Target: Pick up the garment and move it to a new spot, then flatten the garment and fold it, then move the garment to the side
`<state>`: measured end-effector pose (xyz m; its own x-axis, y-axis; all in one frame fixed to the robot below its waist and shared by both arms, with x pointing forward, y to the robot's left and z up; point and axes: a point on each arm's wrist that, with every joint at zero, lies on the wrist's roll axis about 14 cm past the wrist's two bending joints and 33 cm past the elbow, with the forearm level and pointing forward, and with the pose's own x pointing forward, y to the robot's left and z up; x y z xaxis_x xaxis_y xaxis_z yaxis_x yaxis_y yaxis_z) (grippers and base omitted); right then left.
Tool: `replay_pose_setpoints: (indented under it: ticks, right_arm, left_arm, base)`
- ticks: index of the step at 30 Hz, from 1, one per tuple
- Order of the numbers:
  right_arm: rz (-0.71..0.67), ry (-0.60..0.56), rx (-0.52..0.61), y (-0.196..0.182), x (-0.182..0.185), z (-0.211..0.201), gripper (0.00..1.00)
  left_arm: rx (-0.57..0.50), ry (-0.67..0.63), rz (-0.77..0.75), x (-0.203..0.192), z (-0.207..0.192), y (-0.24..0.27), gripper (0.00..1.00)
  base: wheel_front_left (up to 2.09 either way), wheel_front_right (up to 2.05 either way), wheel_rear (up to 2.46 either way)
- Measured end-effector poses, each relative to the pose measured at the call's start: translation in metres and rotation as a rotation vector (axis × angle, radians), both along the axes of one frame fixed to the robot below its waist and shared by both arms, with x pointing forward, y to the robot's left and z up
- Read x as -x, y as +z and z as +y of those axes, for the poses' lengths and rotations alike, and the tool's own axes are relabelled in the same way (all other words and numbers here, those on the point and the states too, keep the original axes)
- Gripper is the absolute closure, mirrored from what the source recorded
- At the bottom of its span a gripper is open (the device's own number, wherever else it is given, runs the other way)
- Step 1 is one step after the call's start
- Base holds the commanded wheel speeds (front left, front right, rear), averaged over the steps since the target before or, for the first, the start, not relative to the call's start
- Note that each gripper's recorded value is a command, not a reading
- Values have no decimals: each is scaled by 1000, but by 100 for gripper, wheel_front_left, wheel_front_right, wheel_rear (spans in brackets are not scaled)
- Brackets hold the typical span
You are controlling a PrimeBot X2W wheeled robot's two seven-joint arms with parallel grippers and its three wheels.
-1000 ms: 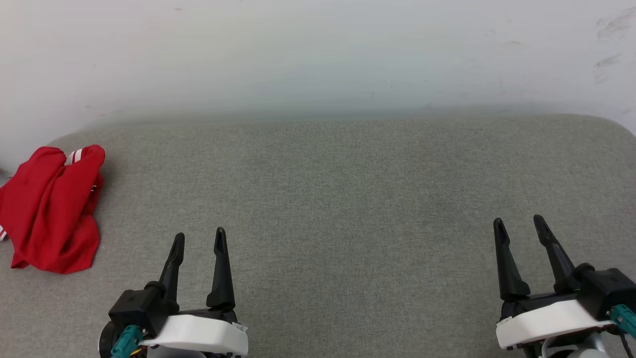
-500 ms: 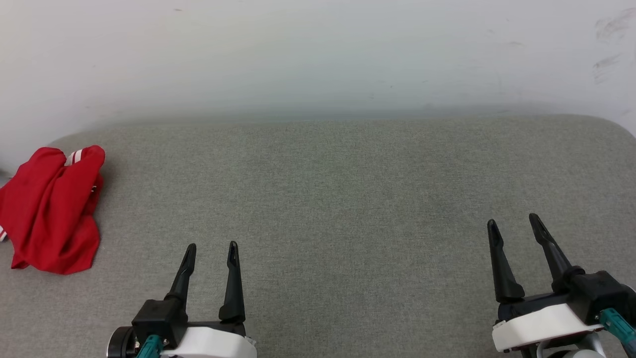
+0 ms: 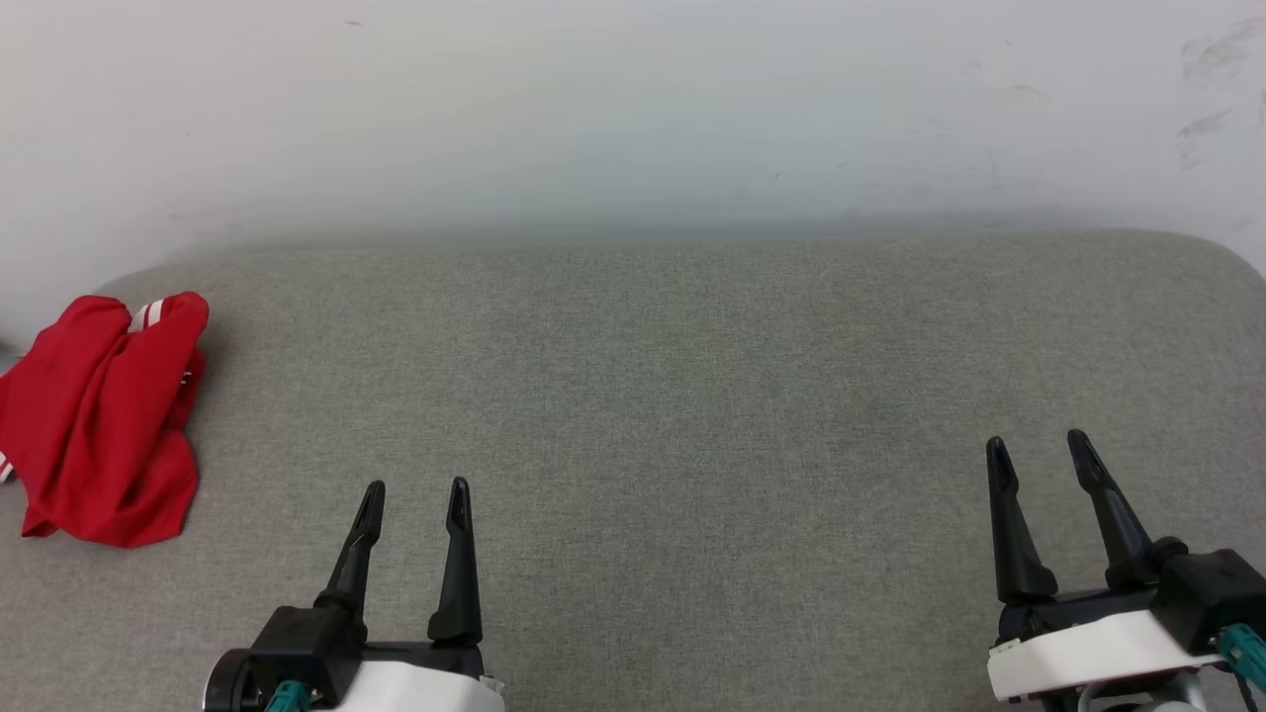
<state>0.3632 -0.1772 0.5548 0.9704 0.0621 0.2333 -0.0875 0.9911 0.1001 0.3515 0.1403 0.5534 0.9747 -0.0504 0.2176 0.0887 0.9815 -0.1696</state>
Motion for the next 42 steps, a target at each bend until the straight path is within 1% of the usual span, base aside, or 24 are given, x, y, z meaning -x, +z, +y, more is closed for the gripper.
replay_pose_setpoints:
  ticks: [9,13,17,26,29,42]
  right_arm:
    - [-3,8,15,0,0,3,0]
    - [6,6,-4,-3,1,2,0]
    - [5,11,15,-3,1,4,0]
    - [6,10,-2,-4,1,4,0]
    - [9,10,-3,-4,1,3,0]
    - [18,7,-4,-7,1,2,0]
  left_arm:
    - [-22,-2,1,1,0,-3,0]
    - [-62,-9,11,1,-3,-8,0]
    - [-84,-3,16,1,-4,-10,0]
    - [-85,1,19,1,-5,-10,0]
    - [-57,18,26,1,0,-11,0]
    - [-51,12,44,1,0,-17,0]
  base:
    - [0,0,0]
    - [0,0,0]
    - [0,0,0]
    - [0,0,0]
    - [0,0,0]
    - [0,0,0]
